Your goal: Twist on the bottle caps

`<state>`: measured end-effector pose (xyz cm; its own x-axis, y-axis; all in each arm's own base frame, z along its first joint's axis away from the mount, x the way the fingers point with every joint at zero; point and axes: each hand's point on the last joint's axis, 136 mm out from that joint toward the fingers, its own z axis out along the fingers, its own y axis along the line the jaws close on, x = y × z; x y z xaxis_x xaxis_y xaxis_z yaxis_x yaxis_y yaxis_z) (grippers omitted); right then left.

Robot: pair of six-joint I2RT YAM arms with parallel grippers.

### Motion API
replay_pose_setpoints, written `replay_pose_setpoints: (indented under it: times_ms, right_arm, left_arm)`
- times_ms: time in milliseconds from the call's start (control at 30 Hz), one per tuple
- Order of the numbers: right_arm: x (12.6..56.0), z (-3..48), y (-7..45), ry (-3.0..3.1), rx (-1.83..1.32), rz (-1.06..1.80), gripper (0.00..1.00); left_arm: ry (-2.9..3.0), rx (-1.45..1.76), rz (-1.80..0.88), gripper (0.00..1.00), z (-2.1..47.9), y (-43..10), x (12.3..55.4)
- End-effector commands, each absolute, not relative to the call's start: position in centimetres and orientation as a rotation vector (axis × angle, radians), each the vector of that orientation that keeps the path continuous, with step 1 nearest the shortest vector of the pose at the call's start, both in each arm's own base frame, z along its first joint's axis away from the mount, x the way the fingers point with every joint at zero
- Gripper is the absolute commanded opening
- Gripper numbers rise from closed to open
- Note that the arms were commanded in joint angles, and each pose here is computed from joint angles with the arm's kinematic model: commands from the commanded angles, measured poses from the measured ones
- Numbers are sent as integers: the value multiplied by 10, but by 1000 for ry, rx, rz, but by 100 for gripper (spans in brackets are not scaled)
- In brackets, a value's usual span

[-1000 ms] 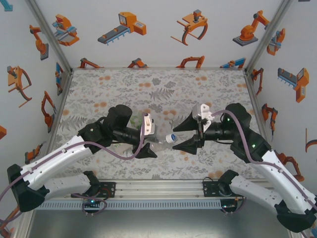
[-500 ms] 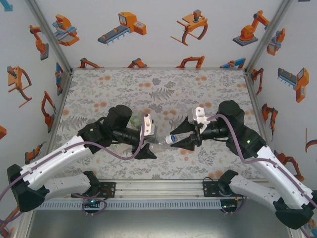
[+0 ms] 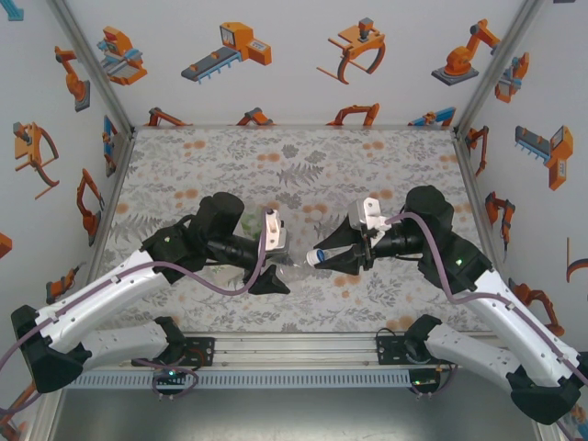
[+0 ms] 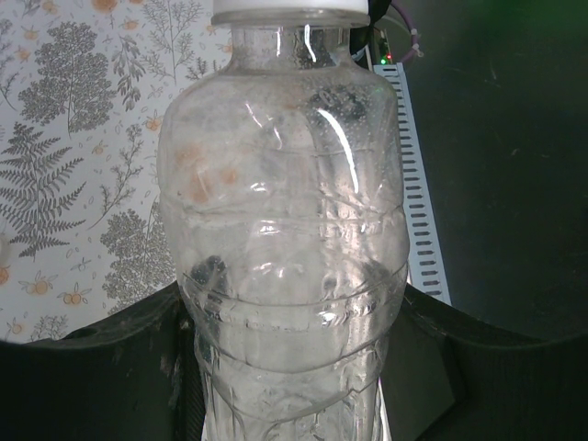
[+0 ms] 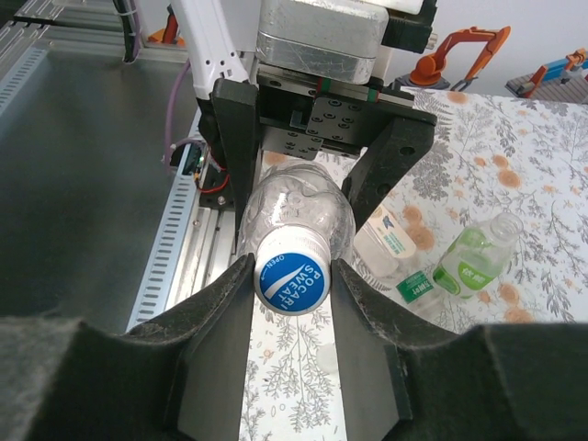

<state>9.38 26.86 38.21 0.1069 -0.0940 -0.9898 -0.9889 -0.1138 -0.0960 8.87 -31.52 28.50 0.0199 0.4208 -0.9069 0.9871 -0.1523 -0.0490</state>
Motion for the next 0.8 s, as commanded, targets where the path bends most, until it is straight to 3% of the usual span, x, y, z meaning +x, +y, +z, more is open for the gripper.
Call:
replay_pose_setpoints:
  times_ms: [0, 233, 367, 533, 767]
  right_arm:
    - [90, 386, 269, 1111, -1420, 1185, 33]
    - [105, 382, 273, 1279, -1313, 1222, 0]
    - [142, 376, 274, 1573, -996, 1272, 0]
    - [192, 342, 258, 1951, -361, 1310, 0]
    - [208, 282, 244, 2289, 366, 1399, 0]
  left_arm:
    - [1399, 1658, -1115, 0, 299, -316, 85]
    - [1417, 1644, -1071, 0, 296, -315, 91]
    - [1469, 1588, -943, 0, 285, -313, 110]
    - [1509, 1509, -805, 0, 279, -311, 134]
    - [1575, 1433, -666, 0, 267, -312, 162]
